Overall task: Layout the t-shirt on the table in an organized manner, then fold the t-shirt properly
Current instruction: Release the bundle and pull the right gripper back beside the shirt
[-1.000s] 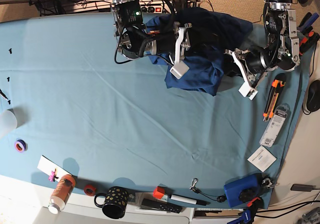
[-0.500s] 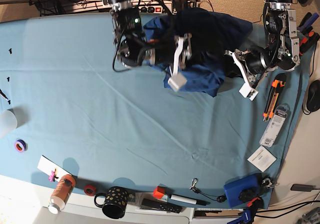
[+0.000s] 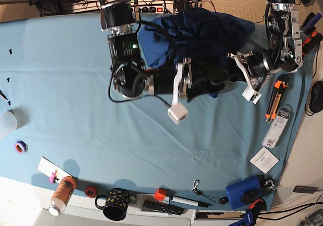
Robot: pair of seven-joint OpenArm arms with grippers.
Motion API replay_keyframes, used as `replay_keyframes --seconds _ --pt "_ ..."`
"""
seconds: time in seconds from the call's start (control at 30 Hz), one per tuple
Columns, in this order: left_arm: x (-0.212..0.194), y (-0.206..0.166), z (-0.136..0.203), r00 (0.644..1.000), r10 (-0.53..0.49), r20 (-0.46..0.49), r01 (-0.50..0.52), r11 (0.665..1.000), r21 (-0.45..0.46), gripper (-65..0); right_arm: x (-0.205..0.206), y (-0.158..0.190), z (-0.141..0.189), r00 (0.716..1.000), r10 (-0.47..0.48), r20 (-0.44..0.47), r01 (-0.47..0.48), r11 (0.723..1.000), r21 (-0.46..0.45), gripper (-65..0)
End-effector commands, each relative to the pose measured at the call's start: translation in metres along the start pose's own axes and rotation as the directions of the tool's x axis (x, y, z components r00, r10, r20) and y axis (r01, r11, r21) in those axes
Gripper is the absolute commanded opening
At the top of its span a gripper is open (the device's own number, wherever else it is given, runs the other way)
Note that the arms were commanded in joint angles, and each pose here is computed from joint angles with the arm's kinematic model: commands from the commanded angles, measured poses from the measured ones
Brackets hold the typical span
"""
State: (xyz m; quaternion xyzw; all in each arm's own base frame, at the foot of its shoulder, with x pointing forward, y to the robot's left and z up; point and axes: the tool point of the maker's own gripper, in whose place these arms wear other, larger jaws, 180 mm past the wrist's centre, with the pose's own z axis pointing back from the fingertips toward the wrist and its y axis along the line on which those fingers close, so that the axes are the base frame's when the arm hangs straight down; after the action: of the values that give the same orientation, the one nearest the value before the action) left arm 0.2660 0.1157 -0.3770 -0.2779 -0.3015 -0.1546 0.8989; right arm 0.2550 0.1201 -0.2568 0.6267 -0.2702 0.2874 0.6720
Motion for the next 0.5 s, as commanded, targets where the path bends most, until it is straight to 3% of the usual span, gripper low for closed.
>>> replay_keyframes --seconds 0.0,0.2,0.3,0.4,0.47 --pt "0.018 -0.001 0.005 0.998 -0.037 0.053 0.037 0.999 -0.009 -48.0 0.024 0.01 -0.001 0.998 0.05 0.049 -0.052 0.998 0.032 -33.3" --pt "0.019 -0.001 0.006 0.998 -0.042 0.056 0.043 0.999 -0.009 -48.0 0.031 -0.002 0.0 0.994 0.109 -0.001 -0.109 0.993 -0.037 -33.3" --pt "0.028 0.004 0.011 0.994 -0.029 0.102 0.029 1.0 0.002 -48.0 0.032 -0.011 0.006 0.994 0.108 -0.002 -0.108 0.991 -0.078 -33.3" --pt "0.037 0.011 0.022 0.988 -0.033 0.149 0.032 0.999 0.008 -48.0 0.038 -0.025 0.023 0.995 0.098 0.029 -0.093 0.985 -0.143 -33.3" --pt "0.039 0.019 0.028 0.987 -0.024 0.158 0.019 0.999 0.031 -48.0 0.048 -0.033 0.041 0.992 0.087 0.095 -0.069 0.981 -0.179 -33.3"
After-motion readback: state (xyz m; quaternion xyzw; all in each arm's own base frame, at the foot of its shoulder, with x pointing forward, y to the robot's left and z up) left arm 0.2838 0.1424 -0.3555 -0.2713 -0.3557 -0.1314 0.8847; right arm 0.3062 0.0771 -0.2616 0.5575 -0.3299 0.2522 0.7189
